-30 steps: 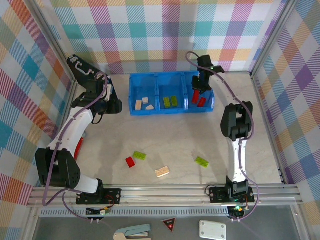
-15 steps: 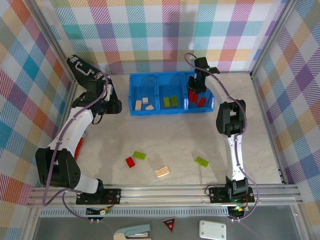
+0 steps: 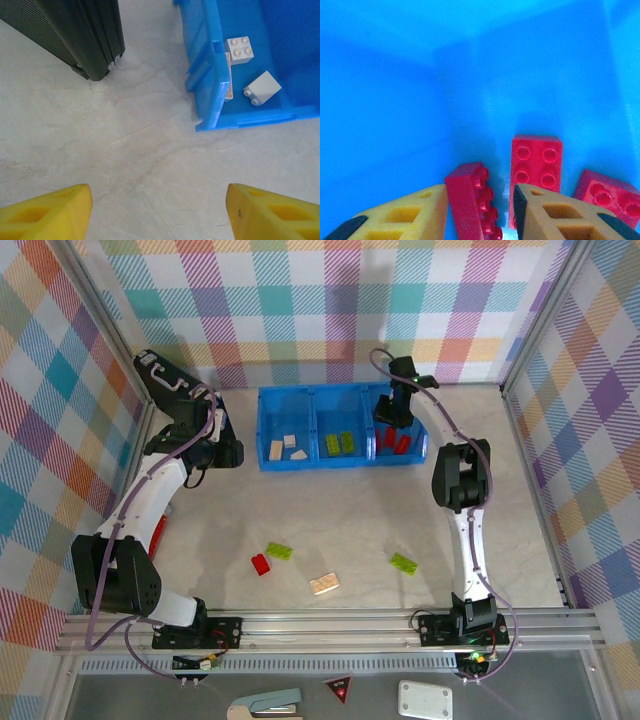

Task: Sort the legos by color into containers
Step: Place the lego in the container.

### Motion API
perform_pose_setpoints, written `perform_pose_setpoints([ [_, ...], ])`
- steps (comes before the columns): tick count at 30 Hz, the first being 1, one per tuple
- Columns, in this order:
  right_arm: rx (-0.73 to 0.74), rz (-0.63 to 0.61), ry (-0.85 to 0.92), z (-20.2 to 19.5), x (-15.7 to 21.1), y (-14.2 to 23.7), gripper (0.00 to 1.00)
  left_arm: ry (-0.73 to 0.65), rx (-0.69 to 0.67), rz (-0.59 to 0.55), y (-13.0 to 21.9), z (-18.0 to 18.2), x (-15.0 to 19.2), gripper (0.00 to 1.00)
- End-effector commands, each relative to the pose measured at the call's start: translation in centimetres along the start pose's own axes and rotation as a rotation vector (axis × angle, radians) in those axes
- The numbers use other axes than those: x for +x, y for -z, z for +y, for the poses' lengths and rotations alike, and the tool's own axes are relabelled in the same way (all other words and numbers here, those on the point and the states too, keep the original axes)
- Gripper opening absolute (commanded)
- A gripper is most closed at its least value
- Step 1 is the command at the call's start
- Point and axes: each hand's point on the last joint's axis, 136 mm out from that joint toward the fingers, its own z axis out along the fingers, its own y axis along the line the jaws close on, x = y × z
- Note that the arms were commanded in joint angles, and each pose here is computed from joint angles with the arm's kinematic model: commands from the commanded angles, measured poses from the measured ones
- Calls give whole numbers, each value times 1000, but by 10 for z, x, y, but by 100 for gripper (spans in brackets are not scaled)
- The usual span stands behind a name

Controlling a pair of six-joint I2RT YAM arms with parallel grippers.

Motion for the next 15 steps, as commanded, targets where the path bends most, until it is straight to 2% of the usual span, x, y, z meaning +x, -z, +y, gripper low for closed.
perform_pose_setpoints([
  [1,-63,-39,16,20,-5,40,41,26,16,53,-2,1,7,70],
  [7,-81,-39,41,26,7,60,41,46,45,99,1,-9,5,70],
  [15,-103,-35,79,29,31,91,42,87,55,204,-1,-20,25,68],
])
